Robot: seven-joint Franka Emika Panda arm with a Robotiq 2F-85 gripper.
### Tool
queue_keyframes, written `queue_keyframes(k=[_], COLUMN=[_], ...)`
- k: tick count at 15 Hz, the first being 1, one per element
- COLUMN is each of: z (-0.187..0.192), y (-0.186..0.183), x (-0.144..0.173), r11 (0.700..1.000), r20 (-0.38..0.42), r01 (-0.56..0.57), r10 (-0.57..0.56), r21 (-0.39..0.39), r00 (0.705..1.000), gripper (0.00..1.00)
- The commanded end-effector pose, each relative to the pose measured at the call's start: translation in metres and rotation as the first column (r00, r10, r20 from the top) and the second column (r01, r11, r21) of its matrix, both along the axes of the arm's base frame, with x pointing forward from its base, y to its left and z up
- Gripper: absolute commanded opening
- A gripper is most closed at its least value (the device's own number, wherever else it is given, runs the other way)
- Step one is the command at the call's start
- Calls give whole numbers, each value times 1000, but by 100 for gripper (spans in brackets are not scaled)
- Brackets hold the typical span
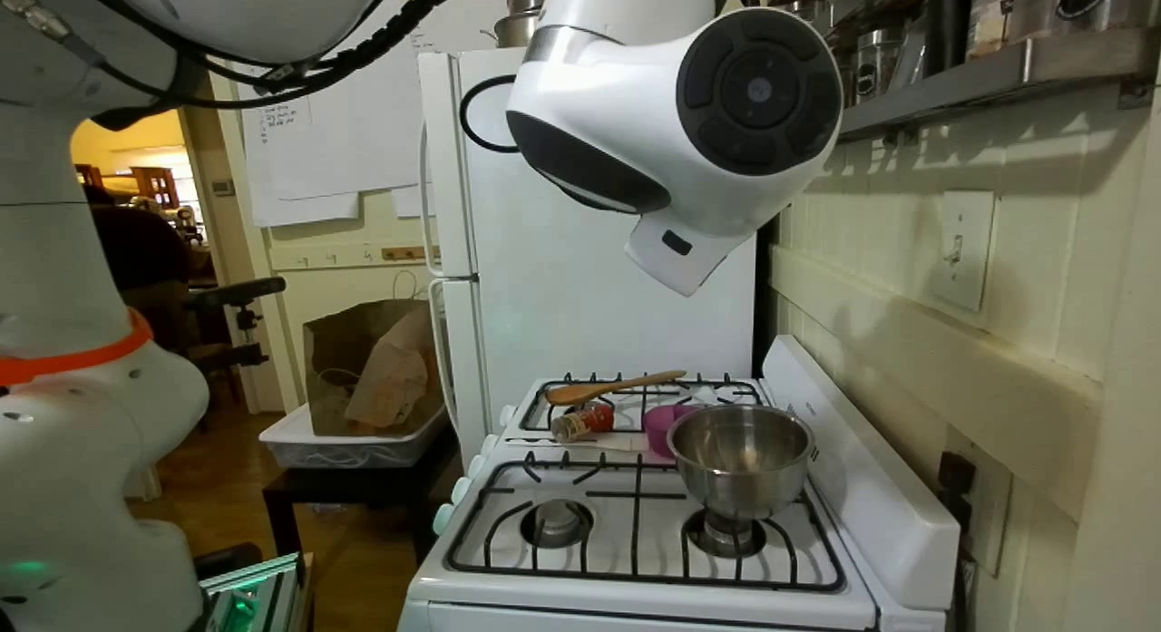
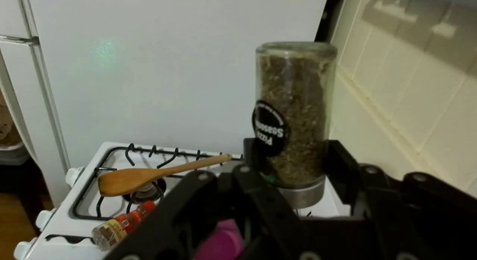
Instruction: Pick up one jar from the topmost shelf and shake it over the silver bowl on the right then place it back on the shelf.
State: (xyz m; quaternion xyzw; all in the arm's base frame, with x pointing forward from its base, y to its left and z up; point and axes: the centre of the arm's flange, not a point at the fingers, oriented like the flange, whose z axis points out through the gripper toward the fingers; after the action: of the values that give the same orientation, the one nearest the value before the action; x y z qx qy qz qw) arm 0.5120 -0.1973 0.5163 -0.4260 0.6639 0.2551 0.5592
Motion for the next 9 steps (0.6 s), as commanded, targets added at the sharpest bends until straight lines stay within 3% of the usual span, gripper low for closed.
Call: queue_keyframes(k=[1,2,3,6,7,8,9], z=[-26,-20,-2,27,25,9,-7], y=[-13,-9,-3,7,8,5,0], x=[-1,-1,-5,-13,-11,-5,-6], r11=[998,999,1000,996,995,1000,1000], r20=[-189,-155,-27,121,115,-24,-93], r01=[56,40,3,-68,-73,-19,-9], r10=[-59,-40,-2,60,65,19,9], r21=[-20,0,26,63,68,25,-4], r00=[980,987,1000,991,991,1000,996], gripper=[23,23,23,23,23,23,23])
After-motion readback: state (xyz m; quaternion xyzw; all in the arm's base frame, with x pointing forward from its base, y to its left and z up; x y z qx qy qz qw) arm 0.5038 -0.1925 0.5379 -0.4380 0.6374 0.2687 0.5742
